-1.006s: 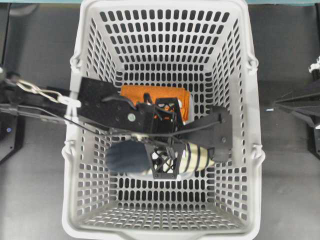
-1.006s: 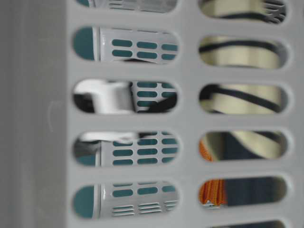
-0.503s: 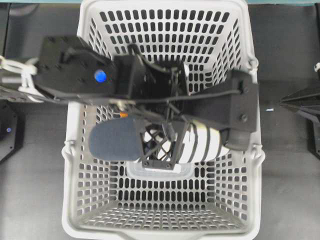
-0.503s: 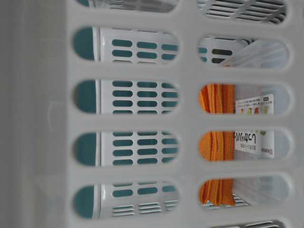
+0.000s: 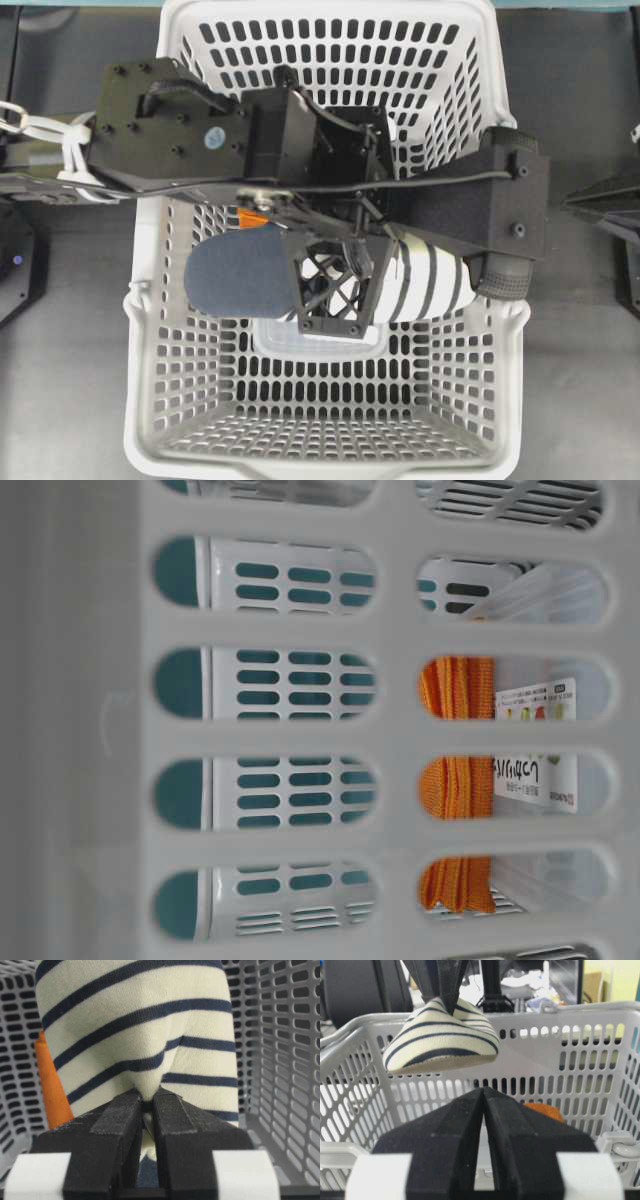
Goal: Pick up the slipper from the shopping basket with the left arm.
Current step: 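Lift the gripped slipper upward out of the basket bottom, then hold the lifted slipper steady above the basket with the left gripper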
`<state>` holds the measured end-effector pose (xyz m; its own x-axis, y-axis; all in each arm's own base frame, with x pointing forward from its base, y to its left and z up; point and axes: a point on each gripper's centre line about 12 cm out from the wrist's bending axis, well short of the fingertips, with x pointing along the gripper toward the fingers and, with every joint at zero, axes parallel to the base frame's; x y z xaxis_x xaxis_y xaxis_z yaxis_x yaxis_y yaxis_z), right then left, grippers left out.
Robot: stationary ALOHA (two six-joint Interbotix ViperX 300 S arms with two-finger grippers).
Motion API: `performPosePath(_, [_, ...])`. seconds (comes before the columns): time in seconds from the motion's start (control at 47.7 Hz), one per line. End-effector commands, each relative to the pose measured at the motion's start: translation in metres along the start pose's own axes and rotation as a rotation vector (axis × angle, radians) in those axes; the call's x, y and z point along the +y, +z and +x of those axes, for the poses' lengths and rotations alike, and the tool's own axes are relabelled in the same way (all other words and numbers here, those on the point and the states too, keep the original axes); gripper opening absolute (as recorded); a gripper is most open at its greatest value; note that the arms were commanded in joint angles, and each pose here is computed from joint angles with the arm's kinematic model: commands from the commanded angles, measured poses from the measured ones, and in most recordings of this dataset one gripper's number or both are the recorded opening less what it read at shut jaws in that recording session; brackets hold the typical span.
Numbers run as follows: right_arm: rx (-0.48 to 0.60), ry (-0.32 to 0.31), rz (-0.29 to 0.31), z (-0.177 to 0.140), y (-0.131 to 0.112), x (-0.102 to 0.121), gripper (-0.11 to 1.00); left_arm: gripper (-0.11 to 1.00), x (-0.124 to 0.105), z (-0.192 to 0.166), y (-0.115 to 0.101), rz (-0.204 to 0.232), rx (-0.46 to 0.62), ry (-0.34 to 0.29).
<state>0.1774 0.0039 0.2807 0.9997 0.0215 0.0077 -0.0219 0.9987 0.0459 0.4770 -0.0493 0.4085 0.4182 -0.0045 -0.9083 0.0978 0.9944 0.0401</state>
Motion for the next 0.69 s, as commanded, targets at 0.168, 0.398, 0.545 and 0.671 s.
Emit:
performPosePath(0.168, [-0.014, 0.002, 0.005, 0.0015, 0.0053, 0.0005, 0.00, 0.05, 0.0010, -0.0154, 0.0017, 0.000, -0.040, 0.003])
performPosePath(0.398, [-0.018, 0.000, 0.005, 0.0008, 0.0062, 0.0002, 0.00, 0.05, 0.0018, -0.0154, 0.0017, -0.002, -0.040, 0.004])
performPosePath(0.545, [-0.017, 0.002, 0.005, 0.0007, 0.0055, 0.0005, 0.00, 0.05, 0.0018, -0.0154, 0.0017, -0.002, -0.040, 0.004])
performPosePath(0.671, [-0.014, 0.000, 0.006, 0.0010, 0.0051, 0.0002, 0.00, 0.05, 0.0025, -0.0149, 0.0012, -0.003, -0.035, 0.005])
